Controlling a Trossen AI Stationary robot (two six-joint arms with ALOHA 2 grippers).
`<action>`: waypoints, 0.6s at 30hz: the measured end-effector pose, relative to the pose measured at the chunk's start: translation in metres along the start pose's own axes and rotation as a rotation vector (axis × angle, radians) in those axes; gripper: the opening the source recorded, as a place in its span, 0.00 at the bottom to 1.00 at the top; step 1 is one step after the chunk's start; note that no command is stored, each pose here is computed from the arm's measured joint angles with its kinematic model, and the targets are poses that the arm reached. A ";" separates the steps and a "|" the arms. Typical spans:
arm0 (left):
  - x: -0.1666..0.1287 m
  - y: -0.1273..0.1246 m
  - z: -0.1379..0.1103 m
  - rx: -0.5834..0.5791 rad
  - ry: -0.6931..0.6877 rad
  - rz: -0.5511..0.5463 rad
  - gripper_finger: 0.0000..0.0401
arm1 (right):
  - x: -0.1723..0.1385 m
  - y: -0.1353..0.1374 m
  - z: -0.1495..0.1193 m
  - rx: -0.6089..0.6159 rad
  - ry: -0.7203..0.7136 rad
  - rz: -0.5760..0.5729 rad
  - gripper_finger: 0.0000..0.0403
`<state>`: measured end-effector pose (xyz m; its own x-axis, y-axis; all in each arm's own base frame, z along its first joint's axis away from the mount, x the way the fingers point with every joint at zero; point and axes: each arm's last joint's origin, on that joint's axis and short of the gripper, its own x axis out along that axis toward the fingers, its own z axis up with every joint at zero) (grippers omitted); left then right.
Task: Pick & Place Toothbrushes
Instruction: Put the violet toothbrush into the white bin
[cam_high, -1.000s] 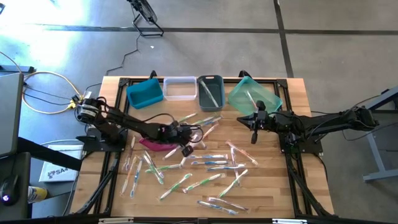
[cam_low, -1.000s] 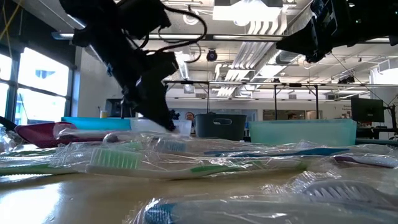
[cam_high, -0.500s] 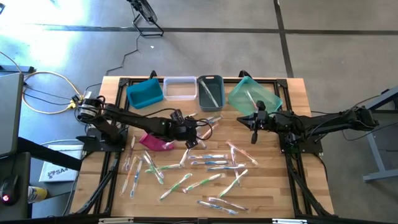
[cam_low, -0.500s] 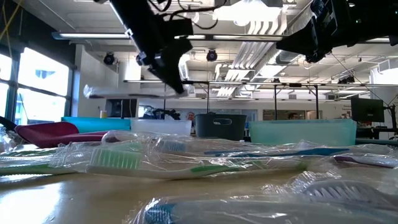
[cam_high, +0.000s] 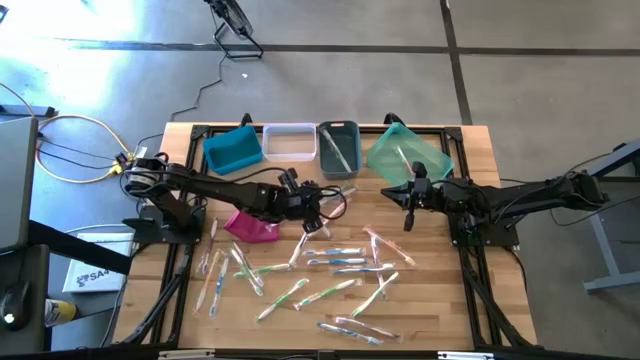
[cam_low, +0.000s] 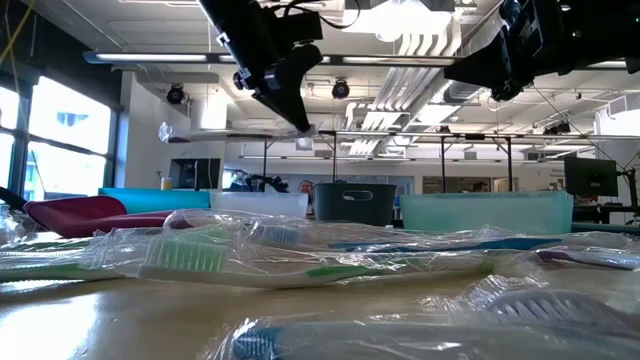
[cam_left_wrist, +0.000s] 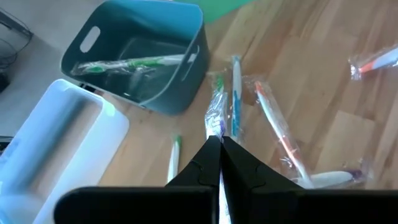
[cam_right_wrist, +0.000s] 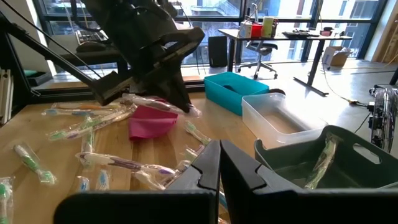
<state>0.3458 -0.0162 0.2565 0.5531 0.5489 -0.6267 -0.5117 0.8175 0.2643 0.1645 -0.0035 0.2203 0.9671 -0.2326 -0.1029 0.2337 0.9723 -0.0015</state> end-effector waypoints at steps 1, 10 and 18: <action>0.000 0.000 0.000 0.001 0.001 0.001 0.00 | 0.000 0.000 0.000 0.000 0.000 0.000 0.01; -0.001 0.001 -0.006 -0.041 0.052 0.011 0.00 | 0.000 0.000 0.000 0.007 0.002 0.000 0.01; -0.006 -0.004 -0.013 -0.055 0.090 0.012 0.00 | 0.000 0.000 0.000 0.007 0.002 0.000 0.01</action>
<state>0.3356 -0.0257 0.2496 0.4871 0.5383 -0.6877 -0.5545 0.7990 0.2327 0.1645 -0.0035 0.2201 0.9669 -0.2326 -0.1047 0.2344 0.9721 0.0055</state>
